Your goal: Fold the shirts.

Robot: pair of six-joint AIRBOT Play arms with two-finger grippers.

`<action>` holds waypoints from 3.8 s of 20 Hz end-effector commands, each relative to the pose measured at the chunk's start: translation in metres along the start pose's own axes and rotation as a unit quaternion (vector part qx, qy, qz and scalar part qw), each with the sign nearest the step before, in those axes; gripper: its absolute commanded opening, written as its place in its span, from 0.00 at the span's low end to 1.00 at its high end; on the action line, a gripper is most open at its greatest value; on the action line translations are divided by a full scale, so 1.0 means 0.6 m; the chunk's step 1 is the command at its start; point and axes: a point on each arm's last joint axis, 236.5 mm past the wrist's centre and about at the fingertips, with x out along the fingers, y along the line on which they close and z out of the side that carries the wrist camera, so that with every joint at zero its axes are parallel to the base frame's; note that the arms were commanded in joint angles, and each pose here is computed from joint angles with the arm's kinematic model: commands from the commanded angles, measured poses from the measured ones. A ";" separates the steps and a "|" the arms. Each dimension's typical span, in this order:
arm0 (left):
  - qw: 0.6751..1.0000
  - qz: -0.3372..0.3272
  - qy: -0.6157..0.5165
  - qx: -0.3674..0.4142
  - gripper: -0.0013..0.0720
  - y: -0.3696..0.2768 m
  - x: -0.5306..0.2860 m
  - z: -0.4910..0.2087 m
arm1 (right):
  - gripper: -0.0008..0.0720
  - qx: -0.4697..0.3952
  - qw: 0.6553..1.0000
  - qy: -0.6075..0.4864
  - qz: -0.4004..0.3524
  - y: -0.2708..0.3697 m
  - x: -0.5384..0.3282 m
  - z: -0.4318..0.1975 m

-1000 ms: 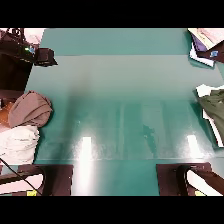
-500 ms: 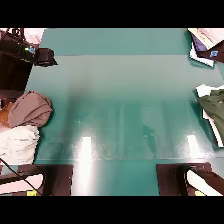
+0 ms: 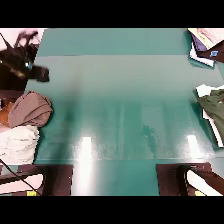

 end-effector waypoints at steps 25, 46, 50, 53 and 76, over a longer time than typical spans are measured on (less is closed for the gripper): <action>0.893 -0.184 -0.376 0.164 0.05 -0.234 -0.450 0.042 | 0.04 -0.039 0.990 -0.136 0.014 0.052 -0.078 0.103; 0.914 -0.362 0.004 0.185 0.85 -0.452 -0.079 0.030 | 0.04 -0.061 0.992 -0.110 0.009 0.055 -0.084 0.082; 0.939 -0.325 0.038 0.105 0.85 -0.348 -0.001 0.007 | 0.04 -0.063 0.992 -0.109 0.009 0.055 -0.084 0.081; 0.940 -0.325 0.082 0.058 0.85 -0.306 0.086 -0.055 | 0.04 -0.063 0.992 -0.109 0.009 0.055 -0.084 0.081; 0.923 -0.379 -0.010 -0.069 0.05 -0.347 0.155 -0.008 | 0.07 -0.036 0.999 0.038 0.008 0.017 -0.003 -0.012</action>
